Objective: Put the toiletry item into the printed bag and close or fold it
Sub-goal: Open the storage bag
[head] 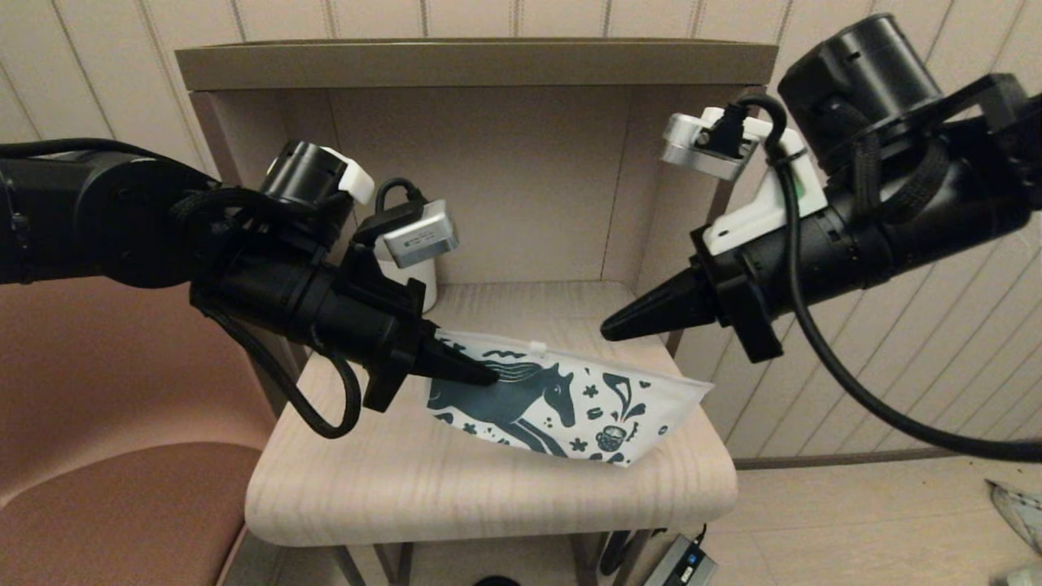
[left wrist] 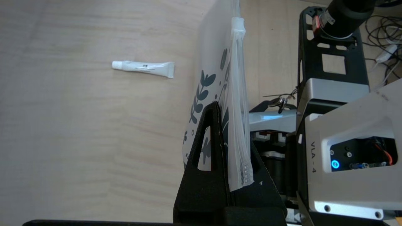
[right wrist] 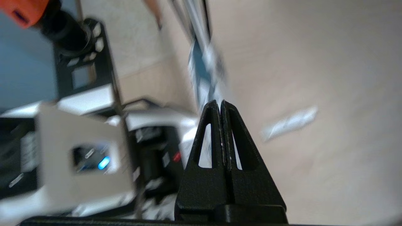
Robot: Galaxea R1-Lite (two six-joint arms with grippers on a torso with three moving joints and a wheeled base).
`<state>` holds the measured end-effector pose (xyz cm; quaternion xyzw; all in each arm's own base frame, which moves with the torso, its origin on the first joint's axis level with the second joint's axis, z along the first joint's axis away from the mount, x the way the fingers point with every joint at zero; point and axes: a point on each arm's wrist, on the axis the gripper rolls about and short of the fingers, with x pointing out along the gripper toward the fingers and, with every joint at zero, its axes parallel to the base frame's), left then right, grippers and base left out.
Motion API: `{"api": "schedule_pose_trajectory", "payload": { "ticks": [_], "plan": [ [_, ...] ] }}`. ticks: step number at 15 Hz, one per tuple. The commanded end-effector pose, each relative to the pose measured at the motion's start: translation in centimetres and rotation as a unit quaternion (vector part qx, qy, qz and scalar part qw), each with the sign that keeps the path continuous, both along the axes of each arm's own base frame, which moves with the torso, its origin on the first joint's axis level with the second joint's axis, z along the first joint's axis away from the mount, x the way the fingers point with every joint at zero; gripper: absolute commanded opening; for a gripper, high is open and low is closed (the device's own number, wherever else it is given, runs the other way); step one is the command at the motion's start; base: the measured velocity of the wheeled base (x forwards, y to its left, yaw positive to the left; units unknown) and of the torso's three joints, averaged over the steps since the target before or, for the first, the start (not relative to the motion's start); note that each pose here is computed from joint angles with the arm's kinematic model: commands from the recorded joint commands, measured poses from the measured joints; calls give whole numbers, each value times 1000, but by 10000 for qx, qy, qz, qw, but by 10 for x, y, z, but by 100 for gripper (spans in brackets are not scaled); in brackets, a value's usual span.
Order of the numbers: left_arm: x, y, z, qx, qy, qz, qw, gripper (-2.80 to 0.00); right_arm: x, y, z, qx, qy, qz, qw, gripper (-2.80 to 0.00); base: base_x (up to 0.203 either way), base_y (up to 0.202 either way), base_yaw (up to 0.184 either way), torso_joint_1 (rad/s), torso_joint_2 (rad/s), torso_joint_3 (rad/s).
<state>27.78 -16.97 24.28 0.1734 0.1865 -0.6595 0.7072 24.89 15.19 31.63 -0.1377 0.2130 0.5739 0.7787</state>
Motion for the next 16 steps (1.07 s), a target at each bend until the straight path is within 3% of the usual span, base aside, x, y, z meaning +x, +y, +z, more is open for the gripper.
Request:
{"api": "schedule_pose_trajectory", "payload": {
  "ticks": [1,8,9,16],
  "plan": [
    [1,-1,-2,10,27,-23,10000,-280,10,13,-9,-5,29,138,9999,-280,0,0,0,0,0,0],
    [3,-1,-3,2,18,-20,10000,-280,15,22,-8,146,-207,244,9994,-280,0,0,0,0,0,0],
    [3,-1,-3,6,25,-21,10000,-280,15,22,-11,111,-181,239,9995,-9,0,0,0,0,0,0],
    [2,-1,-5,33,49,-23,10000,-280,13,39,-16,214,-32,662,9976,0,0,0,0,0,0,0]
  ]
}}
